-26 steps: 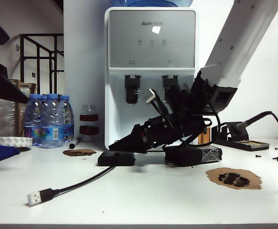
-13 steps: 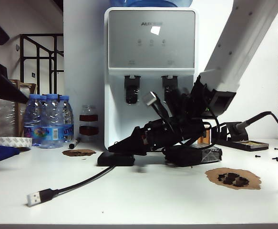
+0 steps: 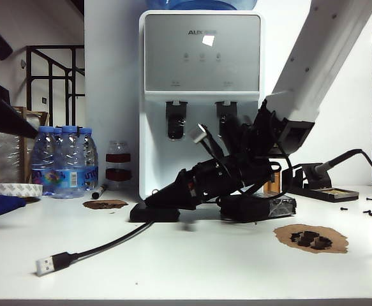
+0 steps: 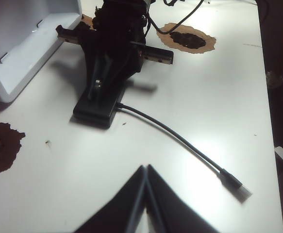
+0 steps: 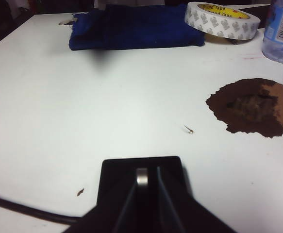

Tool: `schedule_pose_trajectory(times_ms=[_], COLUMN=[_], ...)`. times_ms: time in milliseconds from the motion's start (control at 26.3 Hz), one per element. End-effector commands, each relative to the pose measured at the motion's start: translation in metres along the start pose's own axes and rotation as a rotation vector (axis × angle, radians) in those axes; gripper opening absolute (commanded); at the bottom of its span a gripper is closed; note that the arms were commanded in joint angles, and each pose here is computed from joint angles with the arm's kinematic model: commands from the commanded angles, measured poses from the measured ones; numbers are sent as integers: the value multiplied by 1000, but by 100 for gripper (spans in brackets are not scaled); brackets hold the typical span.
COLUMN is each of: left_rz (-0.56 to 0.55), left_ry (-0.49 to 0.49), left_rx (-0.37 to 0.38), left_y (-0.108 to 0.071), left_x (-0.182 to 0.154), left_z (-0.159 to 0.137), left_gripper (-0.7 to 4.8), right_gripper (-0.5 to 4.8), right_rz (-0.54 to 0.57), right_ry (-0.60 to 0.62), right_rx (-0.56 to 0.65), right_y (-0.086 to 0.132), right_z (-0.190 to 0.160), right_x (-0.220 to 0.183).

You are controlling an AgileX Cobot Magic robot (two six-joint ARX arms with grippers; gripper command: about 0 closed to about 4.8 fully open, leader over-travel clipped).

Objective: Take the USB flash drive out of the black sponge and insert it into the slot on top of the black USB adpator box.

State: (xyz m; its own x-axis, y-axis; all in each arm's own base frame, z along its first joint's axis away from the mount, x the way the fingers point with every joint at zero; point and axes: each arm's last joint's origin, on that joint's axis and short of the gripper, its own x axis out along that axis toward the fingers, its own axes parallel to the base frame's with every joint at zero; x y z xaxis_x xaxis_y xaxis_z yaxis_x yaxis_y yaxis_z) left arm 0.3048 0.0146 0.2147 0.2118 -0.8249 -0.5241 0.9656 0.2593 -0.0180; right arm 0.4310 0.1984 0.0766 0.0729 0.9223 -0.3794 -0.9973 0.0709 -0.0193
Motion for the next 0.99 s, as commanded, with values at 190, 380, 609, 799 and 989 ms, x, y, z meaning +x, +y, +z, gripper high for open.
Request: schedule_pose_trajectory(times_ms=[190, 380, 609, 799, 989], left_rz=[0, -2, -8, -8, -5], left_ry=[-8, -8, -6, -6, -7], left_rx=[11, 10, -2, -22, -19], left_y=[0, 0, 1, 2, 2], left_x=[-1, 0, 2, 3, 3], left_z=[1, 1, -2, -3, -3], left_gripper=[-4, -4, -4, -5, -4], right_gripper=[111, 129, 129, 129, 131], right_rz=[2, -11, 5, -3, -5], right_ry=[54, 37, -9, -57, -71], right_rx=[178, 152, 159, 182, 174], right_y=[7, 5, 3, -2, -2], right_z=[-20, -7, -2, 4, 14], right_x=[3, -2, -6, -8, -12])
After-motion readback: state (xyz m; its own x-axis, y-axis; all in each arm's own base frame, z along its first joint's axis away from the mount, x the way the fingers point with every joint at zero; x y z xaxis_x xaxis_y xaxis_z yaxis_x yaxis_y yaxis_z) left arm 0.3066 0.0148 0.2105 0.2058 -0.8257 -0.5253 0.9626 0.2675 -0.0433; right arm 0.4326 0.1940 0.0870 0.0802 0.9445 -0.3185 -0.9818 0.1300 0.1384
